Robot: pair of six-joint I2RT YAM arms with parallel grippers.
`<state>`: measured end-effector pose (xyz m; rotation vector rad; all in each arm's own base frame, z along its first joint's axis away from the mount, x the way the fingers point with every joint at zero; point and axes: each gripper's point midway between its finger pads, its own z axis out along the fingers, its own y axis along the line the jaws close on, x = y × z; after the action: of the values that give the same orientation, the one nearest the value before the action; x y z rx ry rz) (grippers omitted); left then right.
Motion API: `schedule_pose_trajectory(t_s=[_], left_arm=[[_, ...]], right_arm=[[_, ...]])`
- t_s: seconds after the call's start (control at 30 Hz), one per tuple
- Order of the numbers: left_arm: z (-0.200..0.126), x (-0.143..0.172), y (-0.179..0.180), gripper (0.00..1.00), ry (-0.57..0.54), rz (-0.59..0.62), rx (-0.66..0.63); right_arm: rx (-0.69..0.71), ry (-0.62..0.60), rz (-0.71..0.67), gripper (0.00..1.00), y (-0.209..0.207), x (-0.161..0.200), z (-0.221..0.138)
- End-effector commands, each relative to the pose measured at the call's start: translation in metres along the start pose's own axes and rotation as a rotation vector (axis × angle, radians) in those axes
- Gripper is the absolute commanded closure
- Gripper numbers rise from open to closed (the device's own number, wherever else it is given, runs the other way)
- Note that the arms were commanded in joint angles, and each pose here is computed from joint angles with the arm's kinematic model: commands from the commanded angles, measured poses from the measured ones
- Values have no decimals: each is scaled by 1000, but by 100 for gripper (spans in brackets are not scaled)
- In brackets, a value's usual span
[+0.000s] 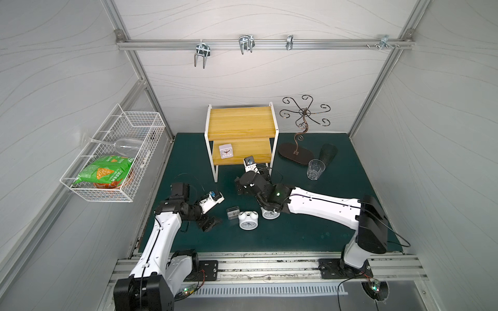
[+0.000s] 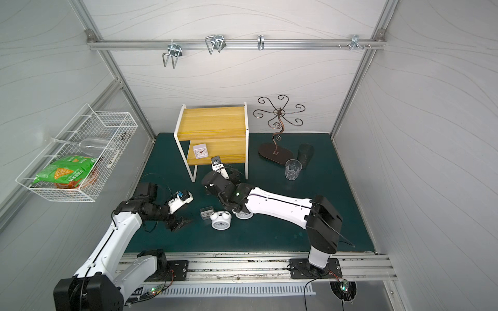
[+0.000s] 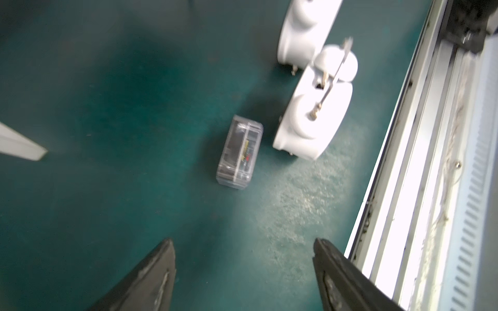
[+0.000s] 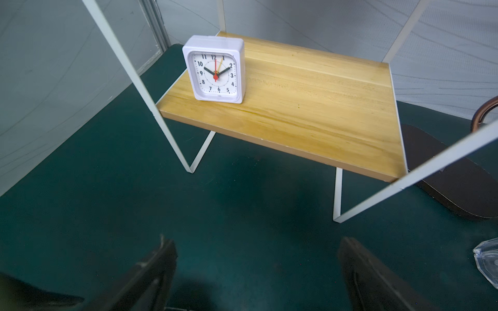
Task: Place the alarm clocks on the shelf by style
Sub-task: Pick up the alarm from the center of the board.
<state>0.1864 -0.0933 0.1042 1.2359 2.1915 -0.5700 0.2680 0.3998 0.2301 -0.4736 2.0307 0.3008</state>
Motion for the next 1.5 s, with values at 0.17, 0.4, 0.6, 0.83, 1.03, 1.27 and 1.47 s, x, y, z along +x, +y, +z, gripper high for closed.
schedule_pose_trajectory(t_s=[0.17, 0.4, 0.6, 0.83, 1.03, 1.27, 1.47], left_arm=[[26, 4, 13, 21, 98, 124, -17], [40, -1, 13, 23, 118, 92, 28], [52, -4, 15, 26, 129, 92, 29], [59, -3, 22, 29, 149, 112, 12], [64, -5, 26, 33, 169, 128, 15], [72, -11, 31, 40, 194, 134, 13], [80, -12, 33, 51, 226, 141, 24]], right_arm=[[-137, 25, 71, 1, -10, 18, -43], [-141, 13, 66, 1, -14, 20, -60], [-144, 0, 78, 1, -18, 20, -67], [-158, -16, 87, 3, -17, 18, -72], [-159, -15, 85, 5, -16, 20, -73], [-149, -10, 84, 7, -18, 24, -72], [-144, -5, 85, 9, -21, 29, -72]])
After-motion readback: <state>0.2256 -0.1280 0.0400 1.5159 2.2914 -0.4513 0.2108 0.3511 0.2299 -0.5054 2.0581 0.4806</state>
